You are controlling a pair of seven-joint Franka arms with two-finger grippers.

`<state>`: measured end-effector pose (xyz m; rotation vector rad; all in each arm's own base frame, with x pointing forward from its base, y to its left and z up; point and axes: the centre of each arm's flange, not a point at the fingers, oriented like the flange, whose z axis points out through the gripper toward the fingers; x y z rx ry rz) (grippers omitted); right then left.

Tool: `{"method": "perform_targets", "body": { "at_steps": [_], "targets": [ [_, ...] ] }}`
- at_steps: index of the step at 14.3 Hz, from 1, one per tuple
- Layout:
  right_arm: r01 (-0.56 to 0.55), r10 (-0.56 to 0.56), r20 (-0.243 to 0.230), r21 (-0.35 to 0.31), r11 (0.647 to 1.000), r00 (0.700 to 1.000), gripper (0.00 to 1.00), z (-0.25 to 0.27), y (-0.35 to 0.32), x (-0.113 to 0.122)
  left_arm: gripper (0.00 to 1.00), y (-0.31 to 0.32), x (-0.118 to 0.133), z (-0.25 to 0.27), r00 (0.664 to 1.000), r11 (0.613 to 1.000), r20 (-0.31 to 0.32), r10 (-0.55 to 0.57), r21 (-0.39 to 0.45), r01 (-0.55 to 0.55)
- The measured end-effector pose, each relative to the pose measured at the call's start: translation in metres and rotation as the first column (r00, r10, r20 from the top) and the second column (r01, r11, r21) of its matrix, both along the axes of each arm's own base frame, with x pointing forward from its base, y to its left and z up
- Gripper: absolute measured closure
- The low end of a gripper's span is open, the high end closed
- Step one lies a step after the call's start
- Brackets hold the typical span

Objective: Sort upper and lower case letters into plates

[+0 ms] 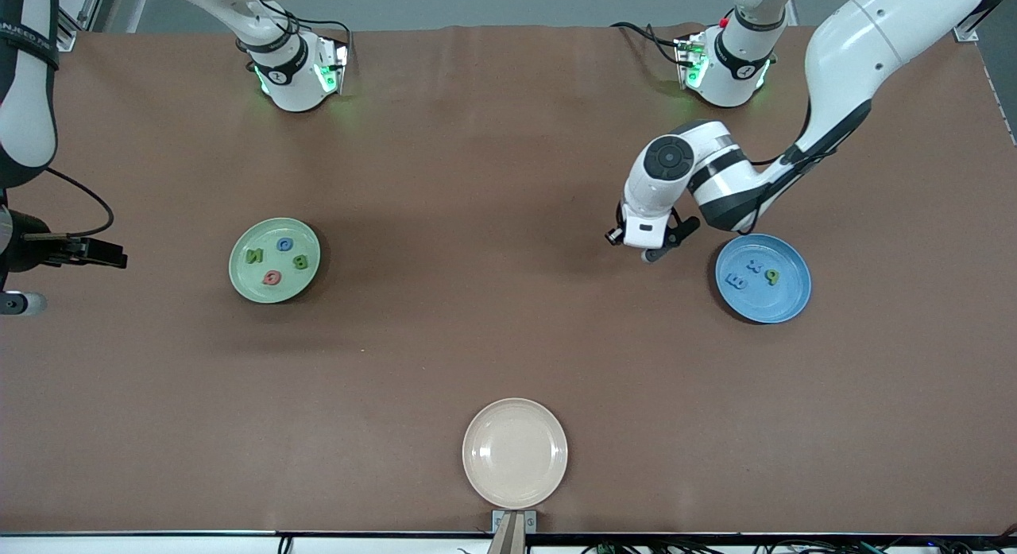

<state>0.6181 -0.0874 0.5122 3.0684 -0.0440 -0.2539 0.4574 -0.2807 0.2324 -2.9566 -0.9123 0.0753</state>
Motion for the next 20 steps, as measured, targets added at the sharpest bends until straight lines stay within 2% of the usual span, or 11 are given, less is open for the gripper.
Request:
{"method": "perform_targets", "body": {
  "at_steps": [4, 8, 10, 13, 17, 20],
  "targets": [
    [-0.009, 0.009, 0.019, -0.001, 1.0, 1.0, 0.0, 0.012, 0.005, 0.003, 0.74, 0.074, 0.046, 0.02, 0.99, 0.99, 0.001, -0.138, 0.011, 0.138],
    [-0.018, 0.018, 0.041, -0.001, 1.0, 0.999, 0.0, 0.028, 0.011, 0.006, 0.74, 0.162, 0.075, 0.017, 0.968, 0.968, -0.015, -0.251, 0.0, 0.251],
    [-0.013, 0.013, 0.031, 0.01, 1.0, 0.999, 0.0, 0.03, 0.013, 0.004, 0.74, 0.202, 0.087, 0.009, 0.95, 0.951, -0.03, -0.31, 0.002, 0.31],
    [-0.003, 0.003, -0.02, 0.029, 1.0, 1.0, 0.0, 0.026, 0.016, -0.001, 0.74, 0.235, 0.098, 0.0, 0.931, 0.932, -0.044, -0.361, 0.01, 0.362],
    [0.013, -0.01, -0.041, 0.076, 0.997, 0.999, 0.0, 0.025, 0.019, -0.005, 0.74, 0.249, 0.108, -0.005, 0.923, 0.922, -0.036, -0.384, 0.042, 0.386],
    [0.042, -0.04, -0.03, 0.079, 0.996, 0.999, 0.0, 0.033, 0.019, -0.009, 0.74, 0.252, 0.113, -0.014, 0.92, 0.919, -0.041, -0.39, 0.045, 0.392]
  ]
}}
